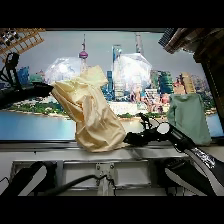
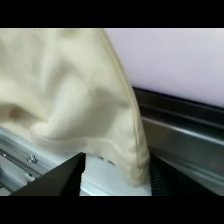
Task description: Fold the clothes and pants, and hang the long-sleeved shirts on hangers.
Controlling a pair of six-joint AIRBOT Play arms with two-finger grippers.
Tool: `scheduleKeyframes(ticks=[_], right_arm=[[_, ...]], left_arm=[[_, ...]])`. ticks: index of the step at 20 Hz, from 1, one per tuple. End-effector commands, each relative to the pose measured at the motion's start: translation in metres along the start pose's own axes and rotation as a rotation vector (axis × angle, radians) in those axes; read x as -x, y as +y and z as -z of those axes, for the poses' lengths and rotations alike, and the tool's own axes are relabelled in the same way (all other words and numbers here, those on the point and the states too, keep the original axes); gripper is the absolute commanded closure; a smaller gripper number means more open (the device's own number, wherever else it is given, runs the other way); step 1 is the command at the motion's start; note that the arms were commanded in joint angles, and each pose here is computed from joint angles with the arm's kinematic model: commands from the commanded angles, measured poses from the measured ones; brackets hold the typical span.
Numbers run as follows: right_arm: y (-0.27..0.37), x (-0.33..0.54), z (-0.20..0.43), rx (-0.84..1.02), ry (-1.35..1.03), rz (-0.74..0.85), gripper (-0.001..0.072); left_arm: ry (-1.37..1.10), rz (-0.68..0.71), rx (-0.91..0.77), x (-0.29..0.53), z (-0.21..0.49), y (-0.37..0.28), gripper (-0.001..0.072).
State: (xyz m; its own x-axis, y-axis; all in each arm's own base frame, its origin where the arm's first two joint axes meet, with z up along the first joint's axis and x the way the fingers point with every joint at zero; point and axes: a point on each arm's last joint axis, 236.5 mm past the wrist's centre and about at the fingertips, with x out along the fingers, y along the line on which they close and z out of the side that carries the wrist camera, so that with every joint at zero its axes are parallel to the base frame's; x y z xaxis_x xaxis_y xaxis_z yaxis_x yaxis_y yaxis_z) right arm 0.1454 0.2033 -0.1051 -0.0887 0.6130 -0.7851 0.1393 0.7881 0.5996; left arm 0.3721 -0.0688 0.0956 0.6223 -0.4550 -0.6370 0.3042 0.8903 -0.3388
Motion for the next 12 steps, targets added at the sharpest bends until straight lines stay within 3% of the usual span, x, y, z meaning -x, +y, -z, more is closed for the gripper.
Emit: scheduleKeyframes(ticks=[1, 2, 7, 12], right_arm=[[0.015, -0.007, -0.022, 0.033, -0.080, -0.019, 0.0453], [0.025, -0.004, -0.027, 0.063, -0.097, -0.034, 0.0692], [0.089, 0.073, -0.085, 0.316, -0.282, -0.039, 0.0684], [0.154, 0.322, -0.129, 0.612, -0.802, 0.199, 0.0684]], left_arm=[[-0.002, -0.001, -0.001, 0.001, -0.001, 0.000, 0.0701], [-0.002, 0.000, 0.000, 0.001, -0.001, 0.000, 0.0701], [-0.089, -0.022, -0.047, 0.029, -0.027, -0.008, 0.0701], [-0.409, -0.176, -0.267, 0.155, -0.114, -0.046, 0.0701]])
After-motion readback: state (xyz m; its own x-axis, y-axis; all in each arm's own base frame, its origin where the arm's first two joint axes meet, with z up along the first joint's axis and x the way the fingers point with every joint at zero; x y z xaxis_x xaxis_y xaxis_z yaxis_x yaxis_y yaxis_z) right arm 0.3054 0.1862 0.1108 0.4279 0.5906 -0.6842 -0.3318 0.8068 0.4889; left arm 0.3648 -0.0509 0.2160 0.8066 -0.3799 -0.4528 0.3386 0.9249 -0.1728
